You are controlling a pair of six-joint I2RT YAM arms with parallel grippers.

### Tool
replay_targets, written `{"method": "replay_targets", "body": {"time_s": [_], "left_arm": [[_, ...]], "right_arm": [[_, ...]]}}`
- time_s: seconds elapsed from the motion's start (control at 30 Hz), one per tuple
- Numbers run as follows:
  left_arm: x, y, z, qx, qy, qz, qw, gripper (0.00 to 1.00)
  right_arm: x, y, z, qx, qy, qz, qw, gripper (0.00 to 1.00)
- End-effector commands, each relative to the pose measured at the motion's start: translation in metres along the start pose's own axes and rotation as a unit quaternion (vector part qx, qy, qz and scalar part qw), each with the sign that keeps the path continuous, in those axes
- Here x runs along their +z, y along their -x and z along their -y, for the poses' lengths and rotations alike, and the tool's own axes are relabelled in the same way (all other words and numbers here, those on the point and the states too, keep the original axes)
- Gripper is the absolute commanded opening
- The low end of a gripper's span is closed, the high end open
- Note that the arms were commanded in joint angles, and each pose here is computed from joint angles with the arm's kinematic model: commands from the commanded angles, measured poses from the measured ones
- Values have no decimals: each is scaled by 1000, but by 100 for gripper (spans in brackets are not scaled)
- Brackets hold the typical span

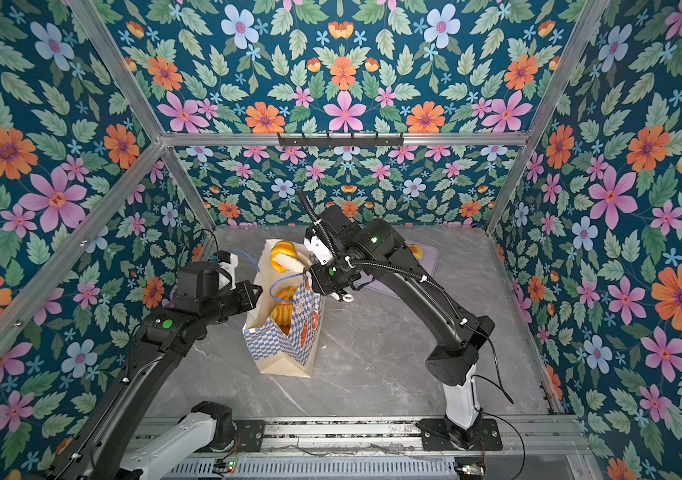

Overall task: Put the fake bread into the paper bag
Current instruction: 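Open the right tongs to drop the round bun into the bag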

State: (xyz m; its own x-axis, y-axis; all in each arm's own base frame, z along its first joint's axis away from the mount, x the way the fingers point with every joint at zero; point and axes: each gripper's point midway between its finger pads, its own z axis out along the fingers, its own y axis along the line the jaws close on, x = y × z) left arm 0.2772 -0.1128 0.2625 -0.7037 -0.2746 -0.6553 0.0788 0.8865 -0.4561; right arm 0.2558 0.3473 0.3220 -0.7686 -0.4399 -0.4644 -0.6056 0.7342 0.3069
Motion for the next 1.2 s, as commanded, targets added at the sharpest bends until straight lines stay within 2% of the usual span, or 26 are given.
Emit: {"method": "replay_targets", "body": {"time_s": [0.0,1.17], "left_arm": [[0,2,2,-1,-3,1,1000,16],[-3,3,2,0,-1,4,1000,16]], "right_arm": [[2,-3,0,-12,0,-8,1000,33],[-2,5,3,-11,-12,12,1000,47]]}}
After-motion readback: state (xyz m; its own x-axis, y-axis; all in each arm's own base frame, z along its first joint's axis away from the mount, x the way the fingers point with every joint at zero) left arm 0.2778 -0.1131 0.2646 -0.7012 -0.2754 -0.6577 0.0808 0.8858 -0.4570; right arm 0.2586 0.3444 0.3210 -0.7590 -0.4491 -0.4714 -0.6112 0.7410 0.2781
